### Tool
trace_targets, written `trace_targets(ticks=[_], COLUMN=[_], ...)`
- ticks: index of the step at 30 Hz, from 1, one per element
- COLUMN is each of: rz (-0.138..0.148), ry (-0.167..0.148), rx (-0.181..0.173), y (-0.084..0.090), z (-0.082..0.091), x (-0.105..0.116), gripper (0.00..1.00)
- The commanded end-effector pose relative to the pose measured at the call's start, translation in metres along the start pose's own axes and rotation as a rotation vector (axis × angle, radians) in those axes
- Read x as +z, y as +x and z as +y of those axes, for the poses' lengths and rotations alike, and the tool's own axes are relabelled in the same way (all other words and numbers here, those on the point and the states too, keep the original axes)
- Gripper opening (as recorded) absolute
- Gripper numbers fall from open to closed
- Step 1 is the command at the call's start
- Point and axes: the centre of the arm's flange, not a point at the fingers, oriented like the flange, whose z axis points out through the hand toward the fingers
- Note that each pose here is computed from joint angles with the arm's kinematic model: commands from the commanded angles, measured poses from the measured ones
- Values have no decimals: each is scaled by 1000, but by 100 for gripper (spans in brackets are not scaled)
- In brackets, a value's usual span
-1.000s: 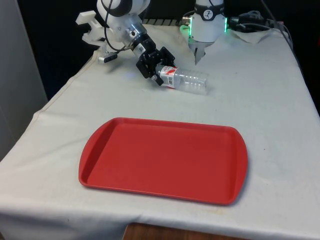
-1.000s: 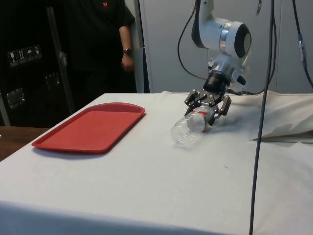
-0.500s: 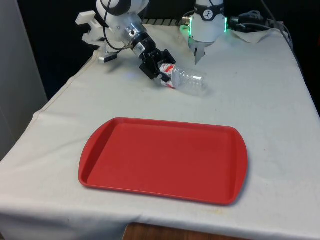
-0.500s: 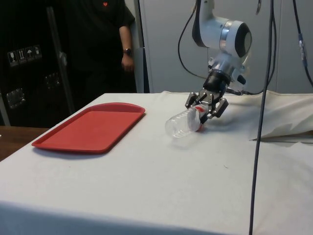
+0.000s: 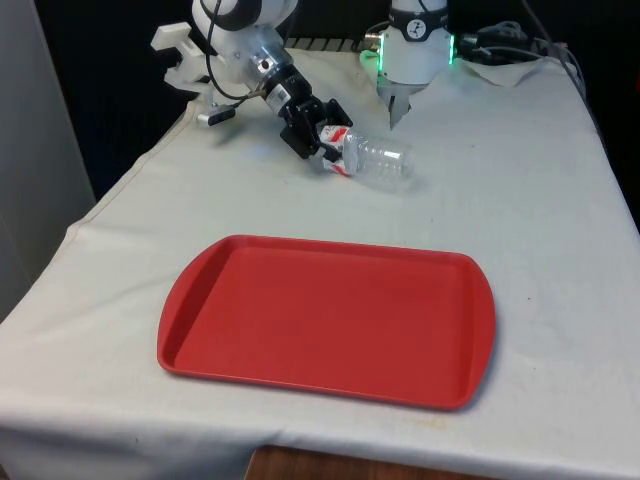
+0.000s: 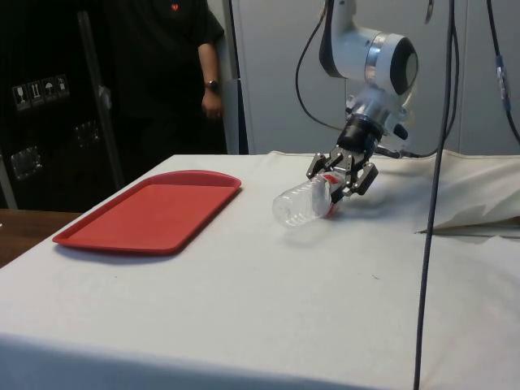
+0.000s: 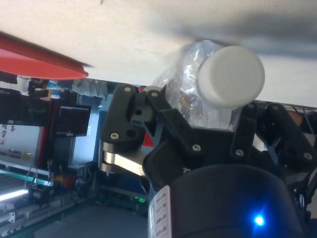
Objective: Place the bottle upright on the tray.
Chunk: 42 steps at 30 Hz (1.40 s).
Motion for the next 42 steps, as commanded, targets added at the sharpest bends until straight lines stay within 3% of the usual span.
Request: trace_targets(ticks=[1,9,16,17,18,23,24,25,28,33,34,35,42], rz=[0,1,36,20,39,61,64,49,78,93,80,97,113], ry=[0,0,11,10,10,17,18,20,25,31,35,33,33], rx=[0,2,1,-2,0,0,-1,-5,-1,-5,-8,-5,-2], y=[0,-1,-8,-6,-9,-16,-17,-16,-22,-28,-26,-29,-42], z=[0,-2,-13,-11,-13,-20,-21,-20,-26,-34,-33,-35,-51], x=[0,0,-4,-2,-4,-8,-8,-8,-10,-12,-11,-13,-19], gripper=[14,14,14,14,14,14,14,14,14,14,14,14,14])
